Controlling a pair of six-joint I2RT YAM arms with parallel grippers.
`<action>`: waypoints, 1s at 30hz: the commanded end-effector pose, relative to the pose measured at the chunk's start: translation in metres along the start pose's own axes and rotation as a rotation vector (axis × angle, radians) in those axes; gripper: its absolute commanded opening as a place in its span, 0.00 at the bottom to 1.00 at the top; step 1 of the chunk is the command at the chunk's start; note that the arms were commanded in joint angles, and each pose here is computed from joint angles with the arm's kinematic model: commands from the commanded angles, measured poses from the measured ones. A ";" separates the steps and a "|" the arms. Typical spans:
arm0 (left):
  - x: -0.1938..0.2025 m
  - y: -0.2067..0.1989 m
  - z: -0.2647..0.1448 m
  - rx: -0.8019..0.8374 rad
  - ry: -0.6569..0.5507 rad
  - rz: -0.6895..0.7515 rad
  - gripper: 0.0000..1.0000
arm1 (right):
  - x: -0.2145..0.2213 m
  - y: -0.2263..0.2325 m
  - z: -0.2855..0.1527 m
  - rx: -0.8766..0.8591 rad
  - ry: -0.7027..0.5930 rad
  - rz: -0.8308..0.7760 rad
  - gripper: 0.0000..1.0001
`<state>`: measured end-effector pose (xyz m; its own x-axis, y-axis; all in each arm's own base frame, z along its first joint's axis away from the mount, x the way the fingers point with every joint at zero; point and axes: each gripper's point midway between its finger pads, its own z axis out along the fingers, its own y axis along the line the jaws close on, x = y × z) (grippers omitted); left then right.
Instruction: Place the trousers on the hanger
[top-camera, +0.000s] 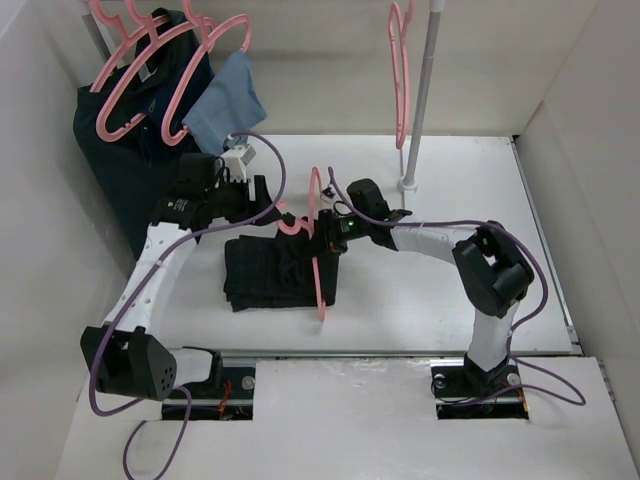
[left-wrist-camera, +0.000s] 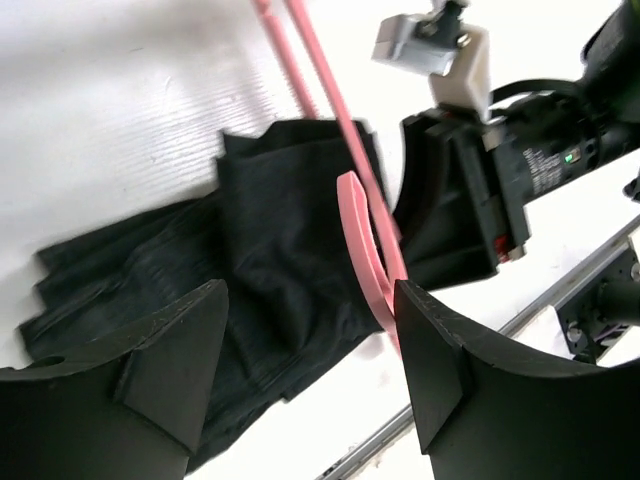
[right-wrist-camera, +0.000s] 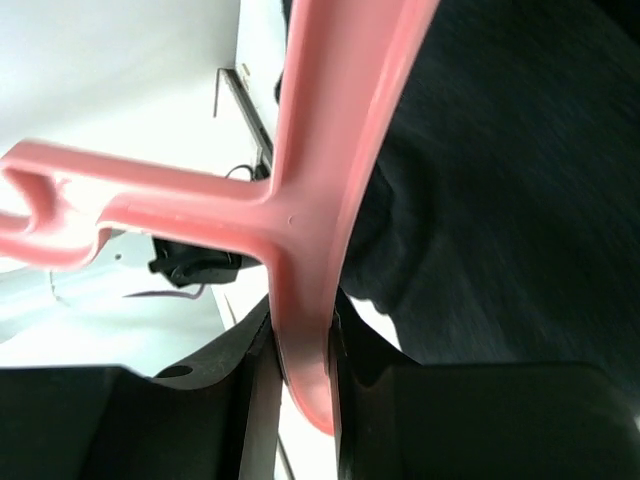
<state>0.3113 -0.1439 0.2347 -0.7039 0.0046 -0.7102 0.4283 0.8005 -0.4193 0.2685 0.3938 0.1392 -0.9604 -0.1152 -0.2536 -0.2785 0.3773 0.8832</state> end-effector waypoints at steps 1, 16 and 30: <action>0.019 0.018 0.004 -0.047 0.052 -0.023 0.63 | -0.022 0.029 -0.025 -0.123 -0.061 -0.126 0.00; -0.010 -0.076 -0.010 0.373 0.027 0.114 1.00 | -0.017 0.004 -0.024 -0.110 -0.064 -0.079 0.00; -0.040 -0.043 -0.065 0.387 -0.186 0.024 0.83 | -0.029 -0.001 -0.062 -0.130 -0.117 -0.102 0.00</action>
<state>0.2907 -0.1373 0.3311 -0.5231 -0.0651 -0.8498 0.6658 0.5912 -0.4551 0.2905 0.3479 0.1315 -0.9718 -0.0440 -0.2316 -0.2327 0.3366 0.9124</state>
